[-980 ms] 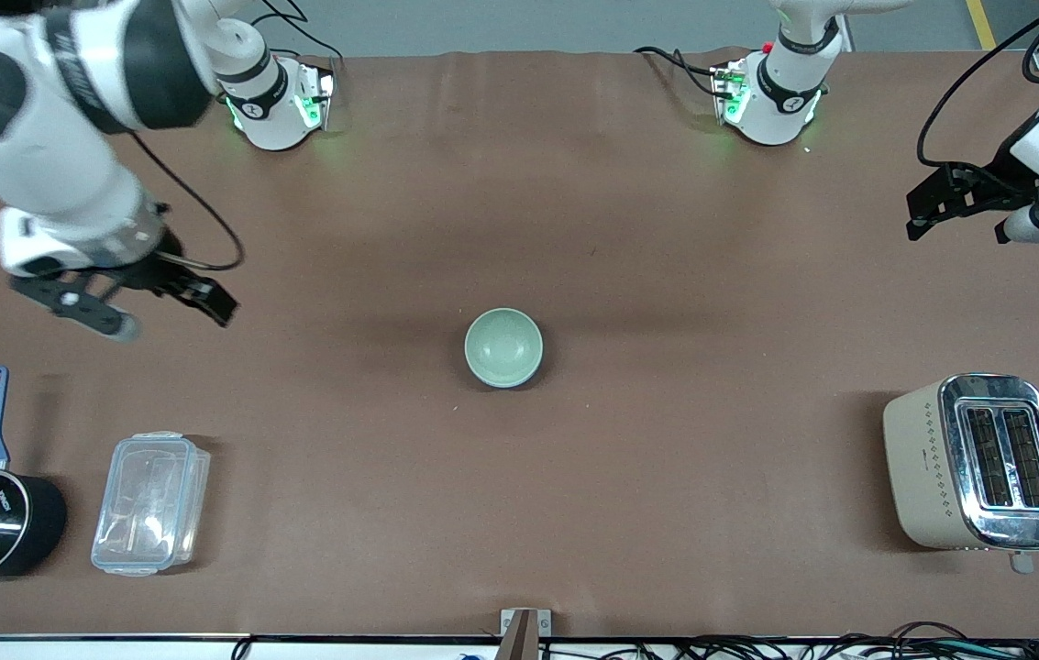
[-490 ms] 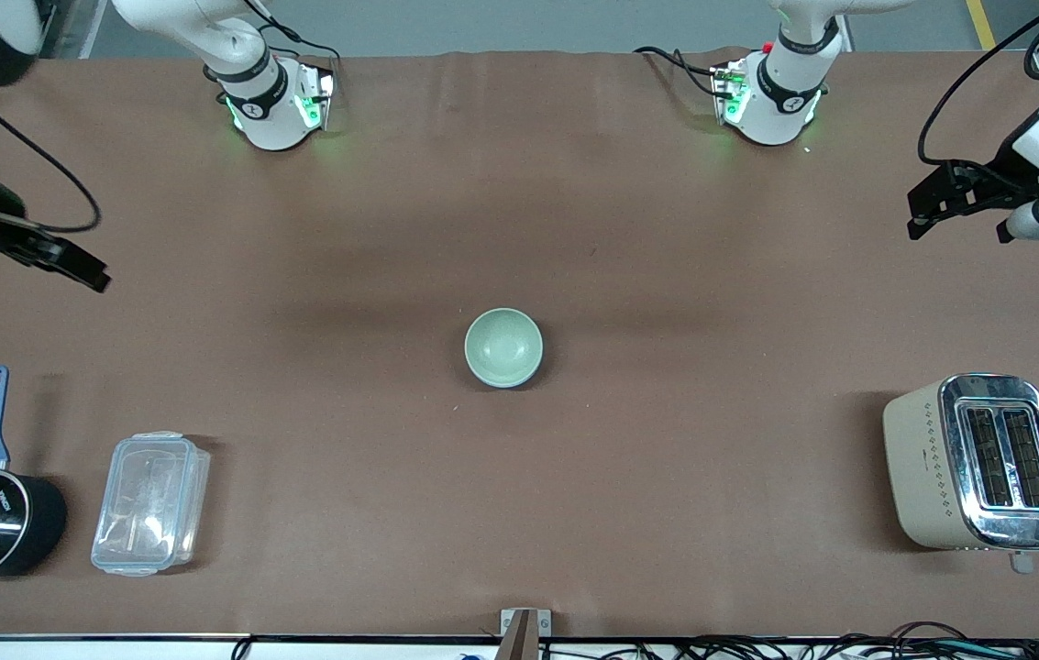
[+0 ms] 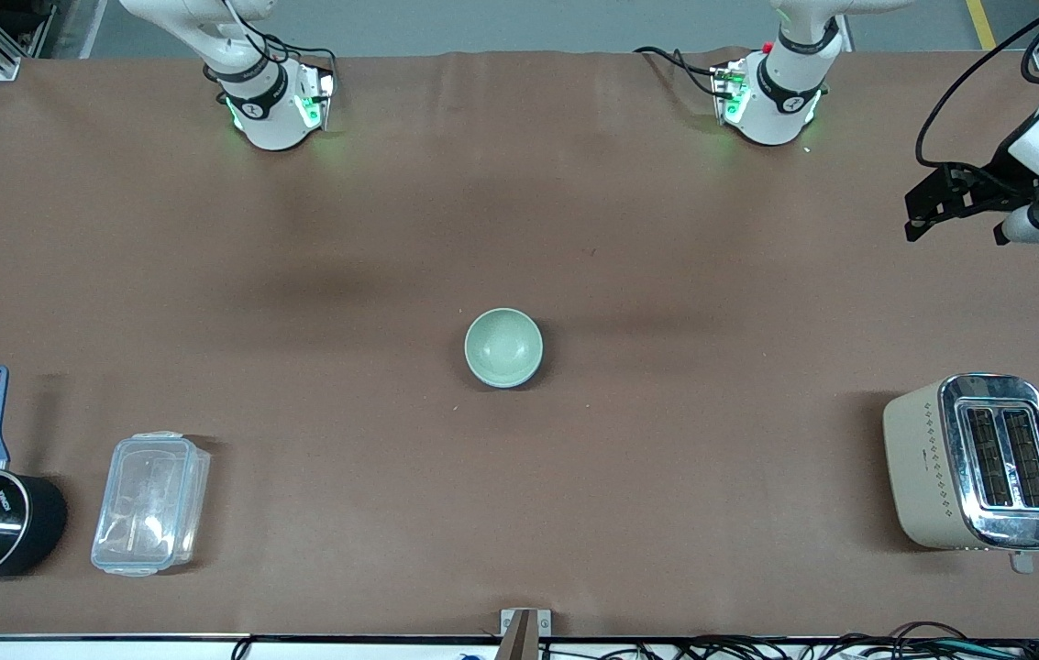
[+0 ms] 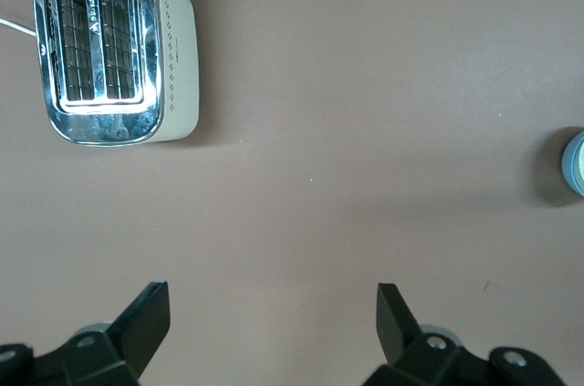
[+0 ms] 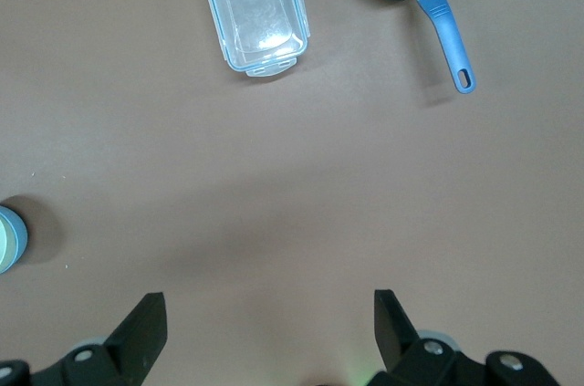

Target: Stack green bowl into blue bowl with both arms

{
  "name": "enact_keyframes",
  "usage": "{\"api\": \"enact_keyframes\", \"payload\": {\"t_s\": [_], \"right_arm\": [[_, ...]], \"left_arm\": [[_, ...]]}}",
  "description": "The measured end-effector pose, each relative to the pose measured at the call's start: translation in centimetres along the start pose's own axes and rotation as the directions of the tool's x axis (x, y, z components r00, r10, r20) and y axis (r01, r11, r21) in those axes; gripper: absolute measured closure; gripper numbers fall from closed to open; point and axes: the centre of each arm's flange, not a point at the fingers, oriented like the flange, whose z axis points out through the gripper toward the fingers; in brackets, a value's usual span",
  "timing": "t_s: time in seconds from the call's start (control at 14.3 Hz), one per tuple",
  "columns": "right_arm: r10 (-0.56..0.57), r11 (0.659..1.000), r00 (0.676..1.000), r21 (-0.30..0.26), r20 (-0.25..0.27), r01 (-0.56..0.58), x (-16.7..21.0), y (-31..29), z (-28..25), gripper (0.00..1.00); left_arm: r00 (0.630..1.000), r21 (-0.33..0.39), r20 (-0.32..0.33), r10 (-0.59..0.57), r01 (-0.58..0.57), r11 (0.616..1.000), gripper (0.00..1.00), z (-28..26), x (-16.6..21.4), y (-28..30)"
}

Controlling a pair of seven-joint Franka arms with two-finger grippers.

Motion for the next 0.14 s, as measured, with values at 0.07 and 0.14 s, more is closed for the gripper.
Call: {"api": "enact_keyframes", "payload": {"t_s": [0.07,0.14], "right_arm": [[-0.006,1.0,1.0,-0.001,0.004,0.006,0.03,-0.33,0.15,0.0],[-0.013,1.0,1.0,-0.001,0.011,0.013,0.04,-0.7,0.34,0.0]], "left_arm": [[1.0,0.0,0.0,0.0,0.0,1.0,0.0,0.0,0.0,0.01],[1.0,0.0,0.0,0.0,0.0,1.0,0.0,0.0,0.0,0.03]]}}
